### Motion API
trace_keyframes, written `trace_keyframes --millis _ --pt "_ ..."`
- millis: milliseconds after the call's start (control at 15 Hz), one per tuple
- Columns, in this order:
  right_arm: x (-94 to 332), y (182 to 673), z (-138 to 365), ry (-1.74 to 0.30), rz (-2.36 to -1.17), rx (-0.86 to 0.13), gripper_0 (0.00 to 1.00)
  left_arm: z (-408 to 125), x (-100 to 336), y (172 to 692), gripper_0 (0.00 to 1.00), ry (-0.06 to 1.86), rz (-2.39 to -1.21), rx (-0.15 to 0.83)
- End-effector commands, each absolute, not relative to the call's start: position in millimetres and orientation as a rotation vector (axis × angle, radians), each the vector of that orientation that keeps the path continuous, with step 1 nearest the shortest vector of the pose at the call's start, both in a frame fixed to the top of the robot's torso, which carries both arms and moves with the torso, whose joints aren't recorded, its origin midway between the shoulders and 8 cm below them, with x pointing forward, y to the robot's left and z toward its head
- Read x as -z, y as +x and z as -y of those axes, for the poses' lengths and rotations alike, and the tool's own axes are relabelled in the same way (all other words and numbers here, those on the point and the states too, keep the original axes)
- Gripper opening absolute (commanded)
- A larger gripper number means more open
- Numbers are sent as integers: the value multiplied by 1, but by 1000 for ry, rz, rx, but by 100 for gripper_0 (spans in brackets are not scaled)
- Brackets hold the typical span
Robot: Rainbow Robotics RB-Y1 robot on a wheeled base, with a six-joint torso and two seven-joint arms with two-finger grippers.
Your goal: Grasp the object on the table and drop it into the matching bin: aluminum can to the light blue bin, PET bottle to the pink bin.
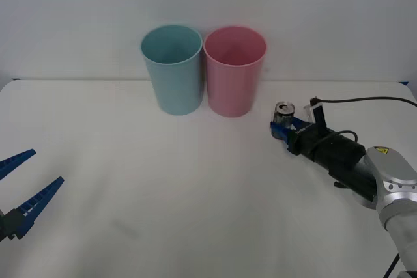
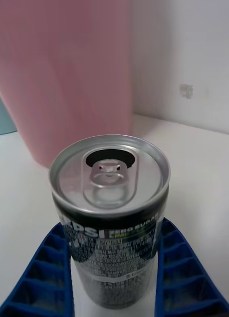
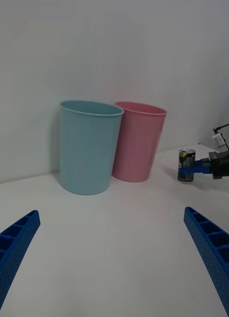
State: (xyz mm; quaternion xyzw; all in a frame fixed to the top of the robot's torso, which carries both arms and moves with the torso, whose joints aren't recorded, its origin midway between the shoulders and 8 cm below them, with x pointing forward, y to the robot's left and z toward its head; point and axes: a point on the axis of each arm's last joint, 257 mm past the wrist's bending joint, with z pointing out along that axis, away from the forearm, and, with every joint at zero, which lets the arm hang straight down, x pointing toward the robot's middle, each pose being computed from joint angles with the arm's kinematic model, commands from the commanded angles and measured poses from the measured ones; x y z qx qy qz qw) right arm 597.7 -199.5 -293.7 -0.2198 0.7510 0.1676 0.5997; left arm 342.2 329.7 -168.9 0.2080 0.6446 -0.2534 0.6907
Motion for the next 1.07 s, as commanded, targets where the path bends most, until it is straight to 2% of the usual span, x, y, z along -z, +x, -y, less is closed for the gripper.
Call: trace_keyframes --millis 67,467,667,1067 --pt "290 598 198 -503 -1732 -399 0 -330 169 342 100 465 -1441 567" --pt "271 597 200 -523 -1687 -414 0 -330 169 342 100 465 -1441 567" --pt "244 584 214 -542 -1626 -412 0 -330 169 342 100 465 -1441 567" --pt "186 563 240 -484 -1583 -482 0 -330 169 342 100 465 -1441 567"
